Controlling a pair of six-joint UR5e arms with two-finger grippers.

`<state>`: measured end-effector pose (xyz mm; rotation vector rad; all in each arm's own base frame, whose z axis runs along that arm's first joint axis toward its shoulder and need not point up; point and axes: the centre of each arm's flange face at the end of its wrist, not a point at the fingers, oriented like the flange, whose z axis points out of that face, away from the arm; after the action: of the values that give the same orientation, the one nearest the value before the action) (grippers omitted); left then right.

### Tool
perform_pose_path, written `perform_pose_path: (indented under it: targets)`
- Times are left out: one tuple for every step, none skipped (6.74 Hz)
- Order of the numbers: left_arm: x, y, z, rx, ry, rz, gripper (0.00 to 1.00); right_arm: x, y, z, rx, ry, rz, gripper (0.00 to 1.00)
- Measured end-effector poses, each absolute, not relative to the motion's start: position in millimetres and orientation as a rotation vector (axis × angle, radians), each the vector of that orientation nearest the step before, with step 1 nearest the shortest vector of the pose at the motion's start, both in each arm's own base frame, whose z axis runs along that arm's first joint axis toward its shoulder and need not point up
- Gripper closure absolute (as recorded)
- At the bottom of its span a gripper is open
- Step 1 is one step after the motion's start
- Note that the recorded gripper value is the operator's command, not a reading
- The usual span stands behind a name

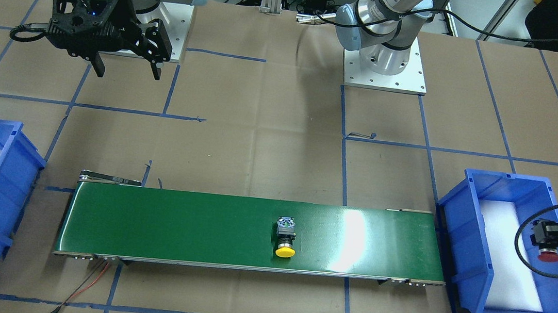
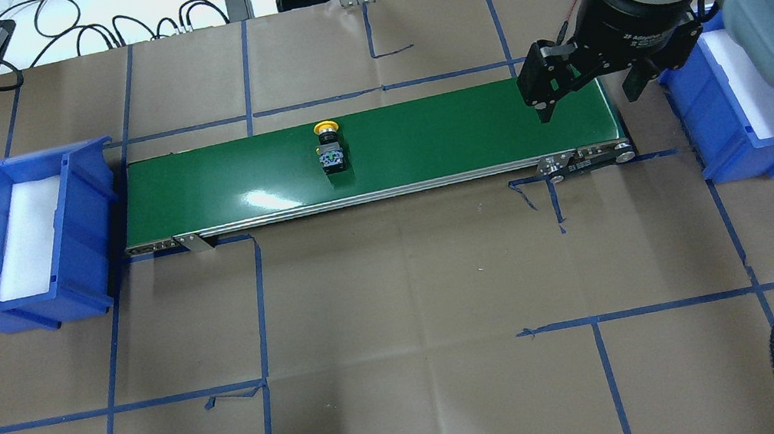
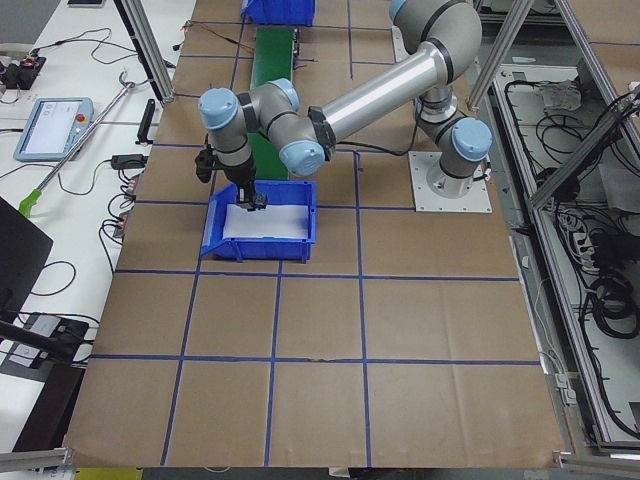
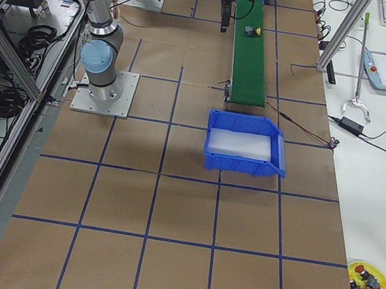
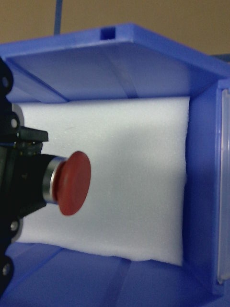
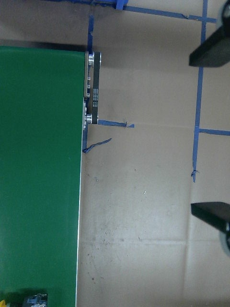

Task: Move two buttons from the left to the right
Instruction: 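Carry the red button onto the conveyor end nearest the left bin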

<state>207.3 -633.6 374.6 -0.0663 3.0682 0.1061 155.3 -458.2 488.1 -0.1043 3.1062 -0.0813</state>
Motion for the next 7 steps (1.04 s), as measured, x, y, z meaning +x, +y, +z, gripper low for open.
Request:
perform_pose_path:
  targets:
    - [200.5, -630.6, 395.1, -0.082, 3.064, 0.090, 0.97, 155.3, -458.2, 488.2, -0.104, 3.106, -0.082, 0.00]
    - [182.6, -631.7, 403.3, -0.125, 3.074, 0.072, 0.97, 155.5, -458.0, 488.3, -0.105, 3.106, -0.082, 0.00]
    - [148.0, -638.1, 405.7, -0.173, 3.091, 0.054, 0.97, 155.7, -457.9, 488.3, -0.106, 3.106, -0.082, 0.00]
    - [99.8, -645.3, 406.4, -0.198, 3.100, 0.045, 0.97, 155.7, -458.0, 488.2, -0.106, 3.106, -0.083, 0.00]
    - [47.3, -651.2, 403.1, -0.204, 3.105, 0.049, 0.97, 155.8, -458.1, 488.1, -0.106, 3.106, -0.085, 0.00]
    - [3.8, -653.5, 394.7, -0.204, 3.107, 0.064, 0.97, 155.8, -458.1, 488.0, -0.106, 3.106, -0.086, 0.00]
    - [-22.8, -651.9, 379.6, -0.209, 3.108, 0.091, 0.97, 155.6, -458.0, 488.3, -0.106, 3.106, -0.087, 0.00]
